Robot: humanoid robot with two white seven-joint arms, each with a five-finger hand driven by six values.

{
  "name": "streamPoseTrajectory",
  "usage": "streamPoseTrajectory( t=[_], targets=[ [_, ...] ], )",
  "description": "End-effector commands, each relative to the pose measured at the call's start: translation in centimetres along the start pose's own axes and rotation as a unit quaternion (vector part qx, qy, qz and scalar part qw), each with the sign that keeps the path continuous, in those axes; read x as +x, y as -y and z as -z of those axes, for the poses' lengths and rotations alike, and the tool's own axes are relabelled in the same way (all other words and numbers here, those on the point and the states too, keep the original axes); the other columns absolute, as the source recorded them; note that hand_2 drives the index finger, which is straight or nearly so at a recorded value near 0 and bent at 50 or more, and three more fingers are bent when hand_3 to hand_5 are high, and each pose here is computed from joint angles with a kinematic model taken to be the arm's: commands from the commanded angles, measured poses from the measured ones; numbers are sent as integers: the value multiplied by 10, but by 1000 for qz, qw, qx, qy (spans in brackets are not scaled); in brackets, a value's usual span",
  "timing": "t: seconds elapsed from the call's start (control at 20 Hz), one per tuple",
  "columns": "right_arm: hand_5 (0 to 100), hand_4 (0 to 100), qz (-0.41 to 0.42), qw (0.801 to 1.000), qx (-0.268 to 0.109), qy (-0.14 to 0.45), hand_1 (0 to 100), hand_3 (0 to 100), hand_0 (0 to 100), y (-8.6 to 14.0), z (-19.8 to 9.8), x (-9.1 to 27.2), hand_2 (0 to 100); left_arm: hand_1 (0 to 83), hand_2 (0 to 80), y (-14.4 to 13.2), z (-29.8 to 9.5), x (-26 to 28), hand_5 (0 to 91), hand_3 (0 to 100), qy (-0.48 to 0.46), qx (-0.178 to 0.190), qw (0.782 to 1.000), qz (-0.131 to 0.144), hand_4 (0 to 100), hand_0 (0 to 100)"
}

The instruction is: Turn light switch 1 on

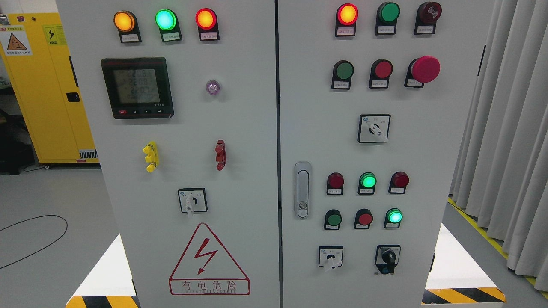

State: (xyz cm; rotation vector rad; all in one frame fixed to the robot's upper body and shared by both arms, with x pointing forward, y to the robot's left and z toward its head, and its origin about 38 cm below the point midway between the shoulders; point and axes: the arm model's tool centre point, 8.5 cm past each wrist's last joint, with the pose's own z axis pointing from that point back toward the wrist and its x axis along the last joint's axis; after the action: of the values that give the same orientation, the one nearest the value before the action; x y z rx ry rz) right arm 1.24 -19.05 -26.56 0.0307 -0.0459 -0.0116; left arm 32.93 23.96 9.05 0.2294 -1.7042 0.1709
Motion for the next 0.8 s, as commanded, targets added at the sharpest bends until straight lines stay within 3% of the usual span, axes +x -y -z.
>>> streamPoseTrajectory(
  t=[0.0, 0.15, 0.75],
  targets=[
    [0, 0, 0, 1000, 0, 0, 500, 0, 0, 0, 0, 0, 40, 619, 587, 23, 14, 61, 720, 826, 72, 0, 997, -18, 836, 168],
    [0, 0, 0, 1000, 0, 0, 500, 0, 0, 0, 0, 0, 40, 623, 580, 30, 19, 70, 725, 828, 70, -2, 998, -5, 839, 167],
    [0, 0, 0, 1000, 0, 0, 500, 0, 0, 0, 0, 0, 40, 624, 594, 44, 53, 111, 756, 828, 77, 28, 996, -16, 847, 168]
  ],
)
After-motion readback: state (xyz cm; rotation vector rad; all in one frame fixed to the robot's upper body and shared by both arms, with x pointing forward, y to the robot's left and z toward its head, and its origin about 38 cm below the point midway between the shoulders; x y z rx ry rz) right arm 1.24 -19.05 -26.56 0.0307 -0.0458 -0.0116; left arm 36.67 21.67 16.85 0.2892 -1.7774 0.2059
